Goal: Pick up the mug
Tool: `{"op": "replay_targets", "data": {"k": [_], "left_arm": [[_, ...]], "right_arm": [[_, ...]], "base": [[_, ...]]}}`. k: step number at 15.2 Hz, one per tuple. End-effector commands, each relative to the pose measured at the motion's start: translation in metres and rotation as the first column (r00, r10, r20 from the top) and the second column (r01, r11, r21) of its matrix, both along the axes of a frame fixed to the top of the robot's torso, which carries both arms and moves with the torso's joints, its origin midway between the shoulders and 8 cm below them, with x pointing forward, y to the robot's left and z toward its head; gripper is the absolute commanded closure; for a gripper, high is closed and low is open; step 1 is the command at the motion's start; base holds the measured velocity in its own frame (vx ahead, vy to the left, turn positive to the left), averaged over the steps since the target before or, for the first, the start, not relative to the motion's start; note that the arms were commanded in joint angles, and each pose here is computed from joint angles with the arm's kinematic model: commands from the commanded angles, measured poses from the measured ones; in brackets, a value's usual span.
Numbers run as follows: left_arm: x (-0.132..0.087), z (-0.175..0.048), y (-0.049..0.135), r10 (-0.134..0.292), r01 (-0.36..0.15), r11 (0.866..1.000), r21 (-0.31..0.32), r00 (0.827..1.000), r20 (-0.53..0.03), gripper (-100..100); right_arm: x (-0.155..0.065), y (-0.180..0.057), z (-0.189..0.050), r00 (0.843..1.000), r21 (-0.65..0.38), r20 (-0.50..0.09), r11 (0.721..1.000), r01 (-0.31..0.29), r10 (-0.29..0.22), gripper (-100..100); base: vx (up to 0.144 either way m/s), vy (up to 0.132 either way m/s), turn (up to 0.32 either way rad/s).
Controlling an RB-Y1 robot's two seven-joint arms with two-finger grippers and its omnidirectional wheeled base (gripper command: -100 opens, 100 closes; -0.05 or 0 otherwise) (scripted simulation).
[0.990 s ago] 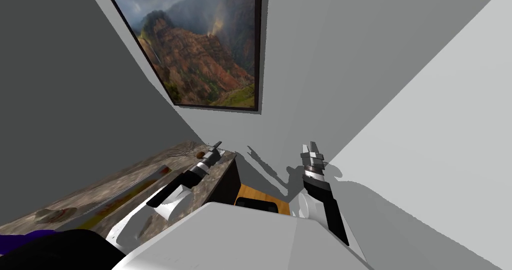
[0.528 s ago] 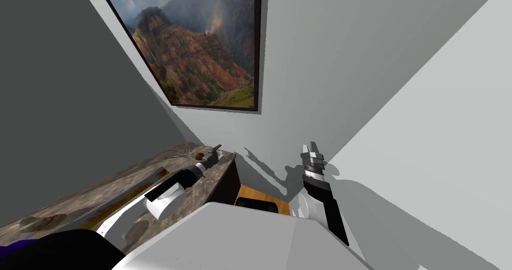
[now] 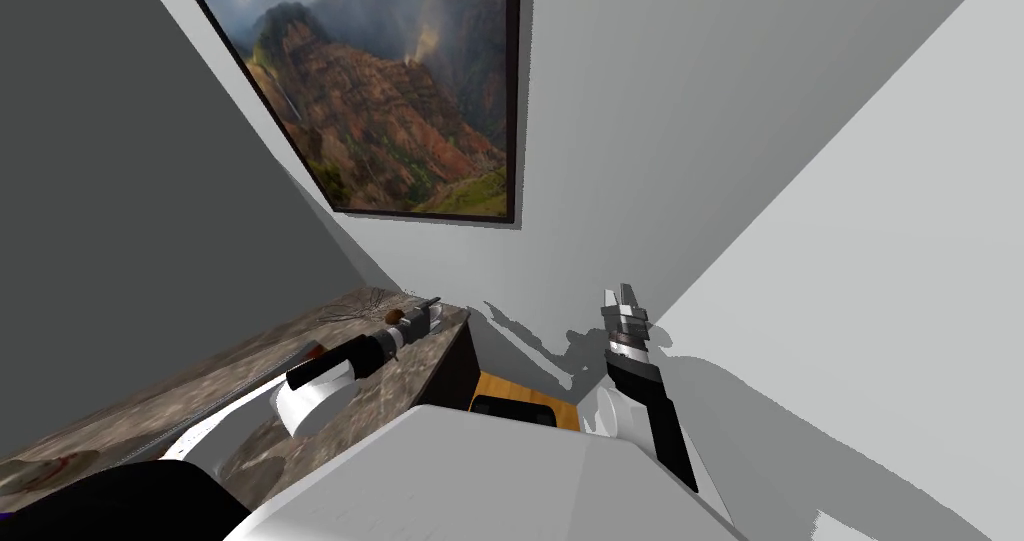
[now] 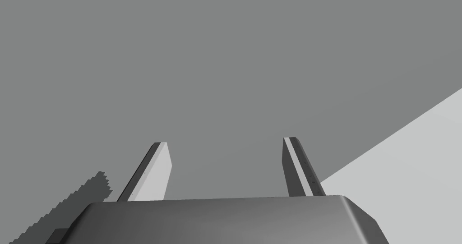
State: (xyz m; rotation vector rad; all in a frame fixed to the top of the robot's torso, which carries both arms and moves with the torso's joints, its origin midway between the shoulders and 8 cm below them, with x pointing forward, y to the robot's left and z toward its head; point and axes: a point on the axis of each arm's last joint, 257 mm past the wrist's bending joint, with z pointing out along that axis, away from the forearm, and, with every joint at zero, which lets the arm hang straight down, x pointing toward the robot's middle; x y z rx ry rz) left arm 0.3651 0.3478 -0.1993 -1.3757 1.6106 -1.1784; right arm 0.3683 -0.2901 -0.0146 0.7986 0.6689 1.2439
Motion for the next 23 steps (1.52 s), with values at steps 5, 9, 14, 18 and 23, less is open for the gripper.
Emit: {"op": "replay_targets", "data": {"k": [5, 9, 14, 18, 23], "left_arm": [[-0.016, -0.032, 0.022, 0.011, -0.009, 1.000, 0.011, 0.984, -0.180, -100], [-0.023, -0.042, 0.031, 0.005, 0.002, 1.000, 0.027, 0.964, -0.266, -100], [-0.040, -0.059, 0.048, 0.027, -0.012, 0.999, 0.042, 0.917, -0.398, -100], [-0.048, -0.064, 0.055, 0.031, -0.005, 0.998, 0.057, 0.882, -0.470, -100], [-0.066, -0.073, 0.069, 0.055, -0.010, 0.997, 0.079, 0.810, -0.584, -100]], "right_arm": [[0.000, 0.000, 0.000, 1.000, 0.000, 0.000, 1.000, 0.000, 0.000, 0], [0.000, 0.000, 0.000, 1.000, 0.000, 0.000, 1.000, 0.000, 0.000, 0], [0.000, 0.000, 0.000, 1.000, 0.000, 0.000, 1.000, 0.000, 0.000, 0], [0.000, 0.000, 0.000, 1.000, 0.000, 0.000, 1.000, 0.000, 0.000, 0], [0.000, 0.000, 0.000, 1.000, 0.000, 0.000, 1.000, 0.000, 0.000, 0]], "base": [[0.014, 0.009, -0.036], [0.015, 0.008, -0.044], [0.016, 0.008, -0.039], [0.019, 0.007, -0.041], [0.023, 0.005, -0.048]]}}
